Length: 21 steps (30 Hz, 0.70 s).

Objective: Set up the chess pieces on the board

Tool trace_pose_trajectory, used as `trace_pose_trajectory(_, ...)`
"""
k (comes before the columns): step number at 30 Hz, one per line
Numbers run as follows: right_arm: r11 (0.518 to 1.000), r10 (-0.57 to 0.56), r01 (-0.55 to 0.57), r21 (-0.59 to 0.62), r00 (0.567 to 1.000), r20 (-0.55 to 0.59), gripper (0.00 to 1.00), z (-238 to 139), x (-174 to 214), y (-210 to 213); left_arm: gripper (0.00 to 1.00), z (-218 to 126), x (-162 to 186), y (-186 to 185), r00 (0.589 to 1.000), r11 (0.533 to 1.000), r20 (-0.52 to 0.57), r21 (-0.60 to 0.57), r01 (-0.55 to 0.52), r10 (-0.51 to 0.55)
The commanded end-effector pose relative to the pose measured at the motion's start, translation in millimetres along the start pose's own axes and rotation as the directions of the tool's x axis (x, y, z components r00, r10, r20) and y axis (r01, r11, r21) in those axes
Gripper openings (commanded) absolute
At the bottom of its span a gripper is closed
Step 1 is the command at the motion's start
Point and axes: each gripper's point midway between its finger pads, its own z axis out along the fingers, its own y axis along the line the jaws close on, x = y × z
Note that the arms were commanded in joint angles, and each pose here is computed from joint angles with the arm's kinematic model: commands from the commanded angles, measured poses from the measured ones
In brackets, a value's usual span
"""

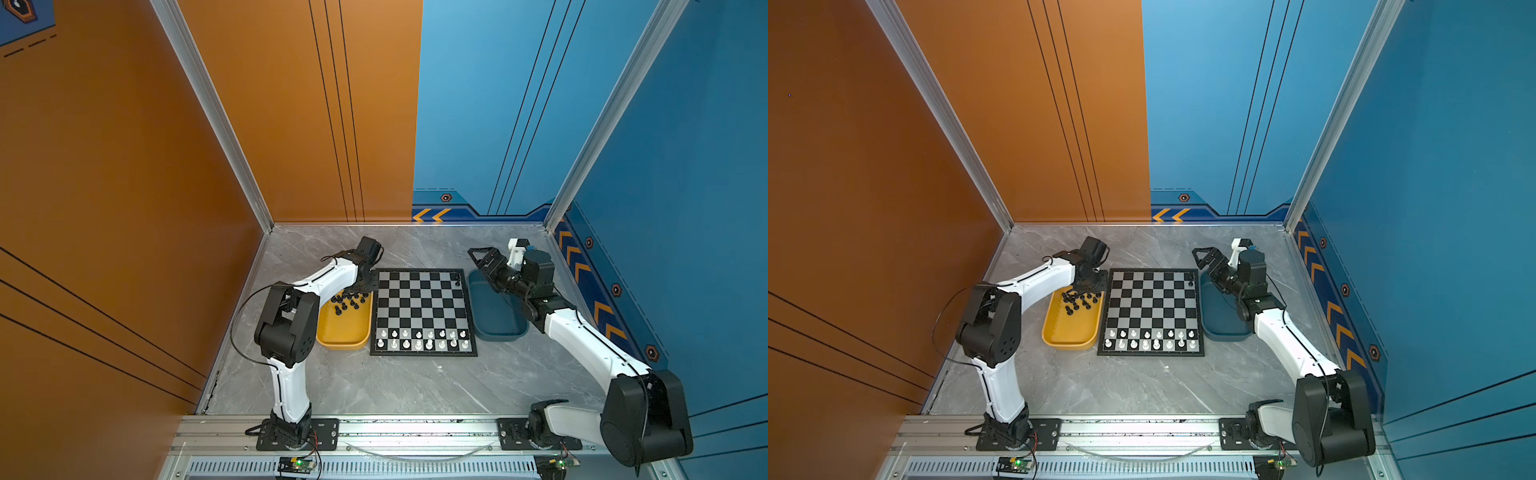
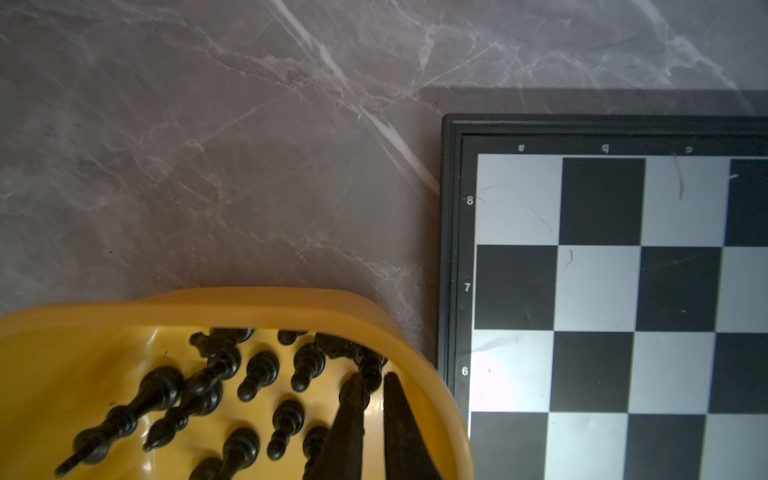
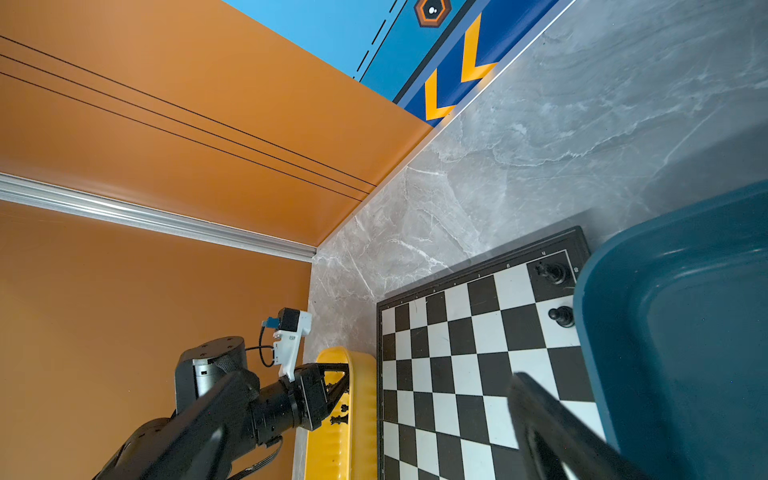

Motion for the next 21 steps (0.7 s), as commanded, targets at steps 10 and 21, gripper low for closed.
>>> trace_pose_trajectory(10, 1.0, -0.026, 0.026, 0.005, 0.999, 0.02, 1.0, -1.2, -7.3, 5.1, 0.15, -5.3, -9.4, 2.8, 1.0, 1.0, 0.024, -0.005, -0.004, 0.004)
trace_pose_trajectory(21, 1.0, -0.026, 0.026, 0.004, 0.999, 0.02, 1.0, -1.4, -7.0, 5.8, 0.23, -14.3, -14.7, 25.4, 0.998, 0.999, 0.049, -0.035, 0.036, -0.034)
